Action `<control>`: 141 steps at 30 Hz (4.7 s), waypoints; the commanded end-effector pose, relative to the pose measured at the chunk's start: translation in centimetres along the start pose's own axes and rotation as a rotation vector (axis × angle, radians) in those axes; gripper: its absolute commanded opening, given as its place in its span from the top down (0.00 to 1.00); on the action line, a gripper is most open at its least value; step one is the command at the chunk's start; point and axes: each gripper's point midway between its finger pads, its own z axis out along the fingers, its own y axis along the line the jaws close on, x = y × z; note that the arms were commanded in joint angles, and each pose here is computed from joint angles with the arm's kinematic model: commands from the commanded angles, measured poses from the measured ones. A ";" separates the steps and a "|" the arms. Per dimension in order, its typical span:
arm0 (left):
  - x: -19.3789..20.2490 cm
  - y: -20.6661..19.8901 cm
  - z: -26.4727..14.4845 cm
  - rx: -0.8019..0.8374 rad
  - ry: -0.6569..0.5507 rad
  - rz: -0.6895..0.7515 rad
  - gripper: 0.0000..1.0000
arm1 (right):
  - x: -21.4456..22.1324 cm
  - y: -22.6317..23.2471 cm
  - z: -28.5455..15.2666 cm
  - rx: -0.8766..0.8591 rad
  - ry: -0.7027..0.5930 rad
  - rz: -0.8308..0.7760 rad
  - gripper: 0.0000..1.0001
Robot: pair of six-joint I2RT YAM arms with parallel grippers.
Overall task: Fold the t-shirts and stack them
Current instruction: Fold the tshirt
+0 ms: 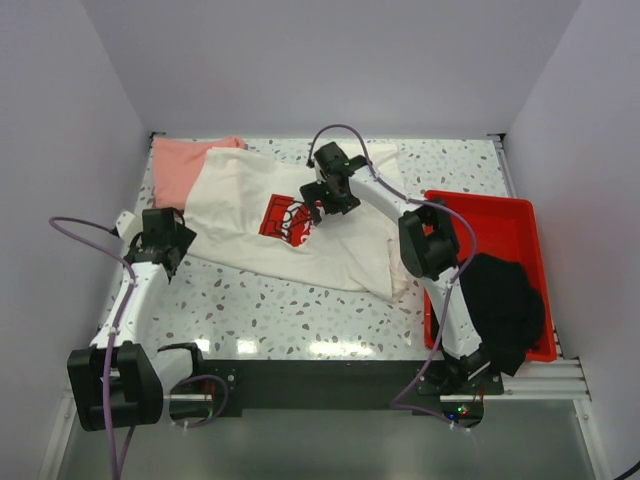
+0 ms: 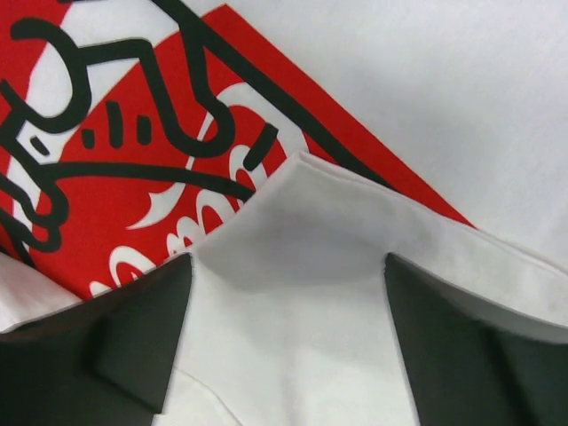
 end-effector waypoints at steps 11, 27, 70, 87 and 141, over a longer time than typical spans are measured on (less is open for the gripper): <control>-0.4 -1.6 0.1 0.059 -0.001 0.013 0.00 | 3.4 -5.1 -10.5 0.126 -0.123 0.109 0.01; 2.1 -7.1 3.9 0.229 0.073 0.049 0.00 | 15.9 -4.4 -10.5 -0.007 0.056 0.333 0.42; 0.7 -6.3 5.1 0.103 0.012 0.098 0.00 | 11.0 -10.4 -13.8 0.284 -0.006 0.242 0.01; 1.4 -2.0 5.5 0.115 0.047 0.028 0.13 | 17.2 1.1 -11.8 -0.137 0.001 0.211 0.01; -7.7 -9.8 1.2 0.396 -0.132 -0.046 1.00 | 22.0 -4.8 -12.9 0.235 -0.038 0.480 0.93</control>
